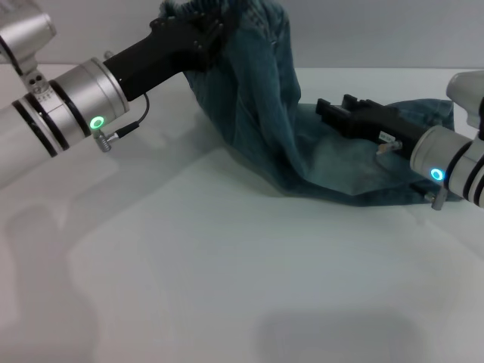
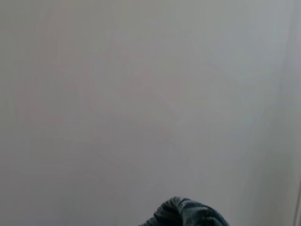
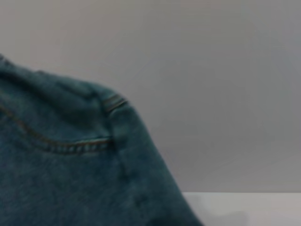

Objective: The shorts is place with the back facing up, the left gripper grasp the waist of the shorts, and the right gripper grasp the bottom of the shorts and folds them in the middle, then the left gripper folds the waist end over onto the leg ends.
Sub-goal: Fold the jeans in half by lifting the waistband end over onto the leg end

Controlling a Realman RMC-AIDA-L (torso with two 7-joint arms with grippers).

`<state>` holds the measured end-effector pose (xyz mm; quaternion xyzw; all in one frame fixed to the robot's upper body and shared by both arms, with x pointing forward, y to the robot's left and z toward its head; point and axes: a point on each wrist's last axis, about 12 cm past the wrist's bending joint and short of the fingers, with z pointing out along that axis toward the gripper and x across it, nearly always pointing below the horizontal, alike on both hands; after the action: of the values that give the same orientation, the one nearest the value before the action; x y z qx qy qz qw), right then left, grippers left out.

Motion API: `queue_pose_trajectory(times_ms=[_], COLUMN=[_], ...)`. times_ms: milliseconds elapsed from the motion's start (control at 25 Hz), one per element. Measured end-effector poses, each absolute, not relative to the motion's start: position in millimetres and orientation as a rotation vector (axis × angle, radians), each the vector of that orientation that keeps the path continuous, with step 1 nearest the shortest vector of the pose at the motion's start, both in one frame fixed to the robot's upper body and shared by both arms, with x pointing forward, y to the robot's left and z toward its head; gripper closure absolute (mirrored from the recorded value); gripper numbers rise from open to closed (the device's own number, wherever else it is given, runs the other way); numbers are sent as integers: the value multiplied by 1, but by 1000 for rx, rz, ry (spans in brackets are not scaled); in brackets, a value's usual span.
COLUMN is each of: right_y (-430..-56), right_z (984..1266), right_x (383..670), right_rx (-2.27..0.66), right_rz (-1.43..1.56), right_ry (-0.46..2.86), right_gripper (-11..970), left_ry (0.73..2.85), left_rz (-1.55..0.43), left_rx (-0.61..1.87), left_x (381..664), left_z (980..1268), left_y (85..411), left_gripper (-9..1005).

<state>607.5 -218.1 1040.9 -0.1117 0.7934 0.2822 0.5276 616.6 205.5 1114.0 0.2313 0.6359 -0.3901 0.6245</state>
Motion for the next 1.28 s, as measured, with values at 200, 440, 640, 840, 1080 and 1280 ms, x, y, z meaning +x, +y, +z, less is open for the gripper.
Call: queue_pose_trajectory(times_ms=[200,440,640,840,1080,1280], right_y=[-214,-207,-191,-179,-159,-140], right_z=[1041,1042,1045,1049,1053,1062], right_x=[610,613,615,618,617,616], right_rx=[-290,-305,-351,-377,-460,-526], right_rz=[664,667,695,720,773,867], right_ry=[1909,1921,1931,1925,1927,1891], right_gripper=[387,387,387,387,387,388], left_ry=[1446,1410,1394,1384,1376,1376], left_rz=[-915,-934,-941,-947,-955,-960], left_rx=[547,567,587,617,625,626], left_x=[620,623,627,630,631,631], left_z=[1119,1127,1134,1139,1141,1141], left_y=[197,191,185,177,175,174], left_gripper=[871,871,871,870,870,870])
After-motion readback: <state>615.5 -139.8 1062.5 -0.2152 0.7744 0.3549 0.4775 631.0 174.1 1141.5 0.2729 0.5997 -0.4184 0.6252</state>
